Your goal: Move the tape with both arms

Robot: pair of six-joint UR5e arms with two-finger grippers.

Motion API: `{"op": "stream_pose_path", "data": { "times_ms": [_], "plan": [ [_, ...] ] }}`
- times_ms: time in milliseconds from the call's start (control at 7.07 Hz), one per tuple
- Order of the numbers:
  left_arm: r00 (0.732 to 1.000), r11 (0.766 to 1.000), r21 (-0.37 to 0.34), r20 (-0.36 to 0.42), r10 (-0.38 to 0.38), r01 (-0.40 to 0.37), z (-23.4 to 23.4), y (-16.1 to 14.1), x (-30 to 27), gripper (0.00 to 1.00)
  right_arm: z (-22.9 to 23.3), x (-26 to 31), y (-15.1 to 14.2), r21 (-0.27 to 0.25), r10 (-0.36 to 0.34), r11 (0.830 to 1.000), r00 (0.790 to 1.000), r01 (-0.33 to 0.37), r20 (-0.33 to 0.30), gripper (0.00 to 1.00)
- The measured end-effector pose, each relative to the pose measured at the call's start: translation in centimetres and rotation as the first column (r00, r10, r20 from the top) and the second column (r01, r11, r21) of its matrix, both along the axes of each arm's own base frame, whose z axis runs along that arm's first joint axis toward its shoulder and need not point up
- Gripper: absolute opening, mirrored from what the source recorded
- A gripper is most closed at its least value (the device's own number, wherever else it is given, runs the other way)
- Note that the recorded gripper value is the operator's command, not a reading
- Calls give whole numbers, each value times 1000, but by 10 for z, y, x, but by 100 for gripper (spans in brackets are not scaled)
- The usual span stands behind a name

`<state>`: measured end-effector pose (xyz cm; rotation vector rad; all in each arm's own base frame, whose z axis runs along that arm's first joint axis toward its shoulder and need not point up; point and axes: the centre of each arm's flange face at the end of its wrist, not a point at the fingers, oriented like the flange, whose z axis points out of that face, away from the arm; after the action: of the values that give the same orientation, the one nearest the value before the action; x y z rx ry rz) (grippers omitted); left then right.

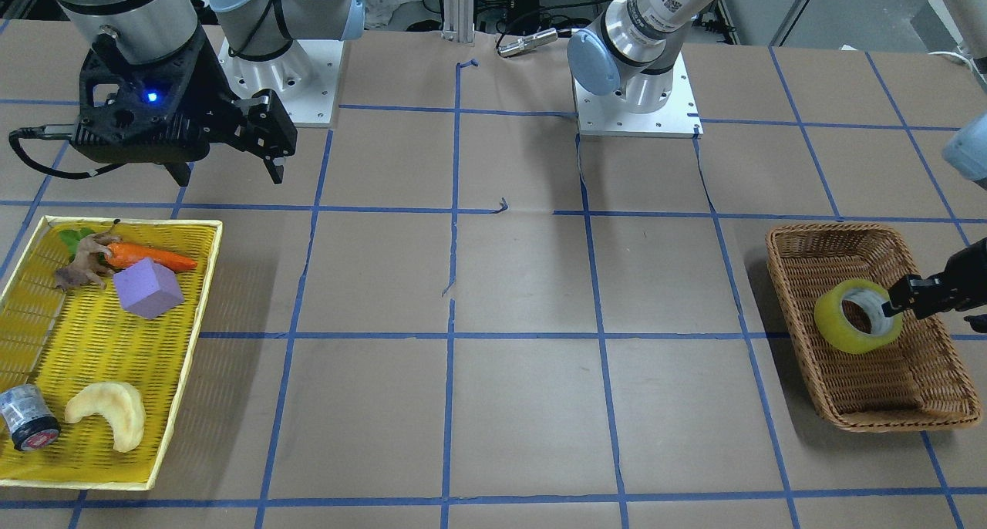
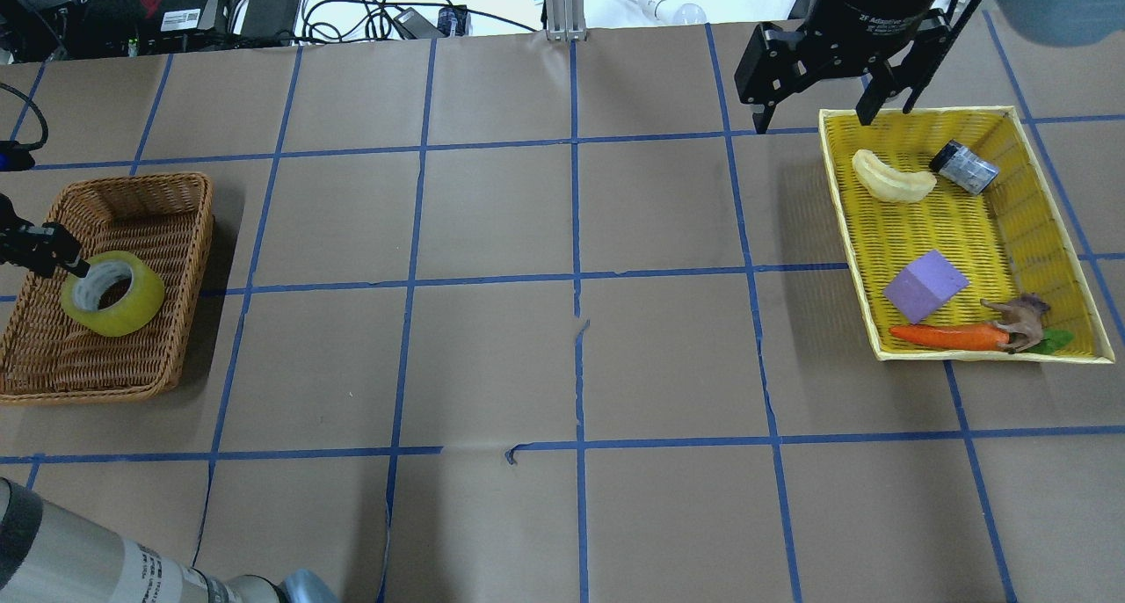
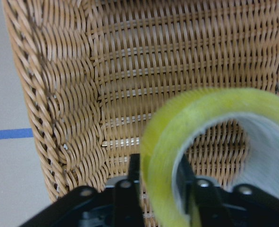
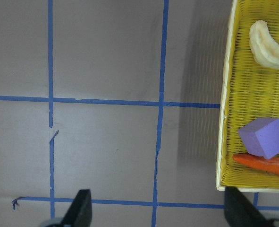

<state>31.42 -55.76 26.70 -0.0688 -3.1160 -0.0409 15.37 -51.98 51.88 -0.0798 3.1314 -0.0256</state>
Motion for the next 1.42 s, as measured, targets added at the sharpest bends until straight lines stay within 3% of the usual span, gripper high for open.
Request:
{"op": "stream_pose_path", "data": {
  "times_ms": [142, 425, 708, 849, 1415],
  "plan": [
    [1000, 1000, -18, 19, 14, -14, 22, -1, -7, 100, 0, 0, 0, 0, 0, 1000, 1000, 0, 1, 100],
    [992, 992, -21, 26, 122, -122, 95, 1, -50, 100, 0, 0, 0, 0, 0, 1000, 1000, 0, 3, 100],
    [965, 966, -14, 47, 259, -259, 180, 15, -121, 100, 0, 0, 0, 0, 0, 1000, 1000, 0, 4, 100],
    [961, 963, -31, 57, 269, -268, 210, 18, -170, 100, 0, 0, 0, 0, 0, 1000, 1000, 0, 5, 100],
    [994, 993, -88, 59, 88, -83, 247, 25, -362, 100, 0, 0, 0, 0, 0, 1000, 1000, 0, 6, 100]
  ]
}}
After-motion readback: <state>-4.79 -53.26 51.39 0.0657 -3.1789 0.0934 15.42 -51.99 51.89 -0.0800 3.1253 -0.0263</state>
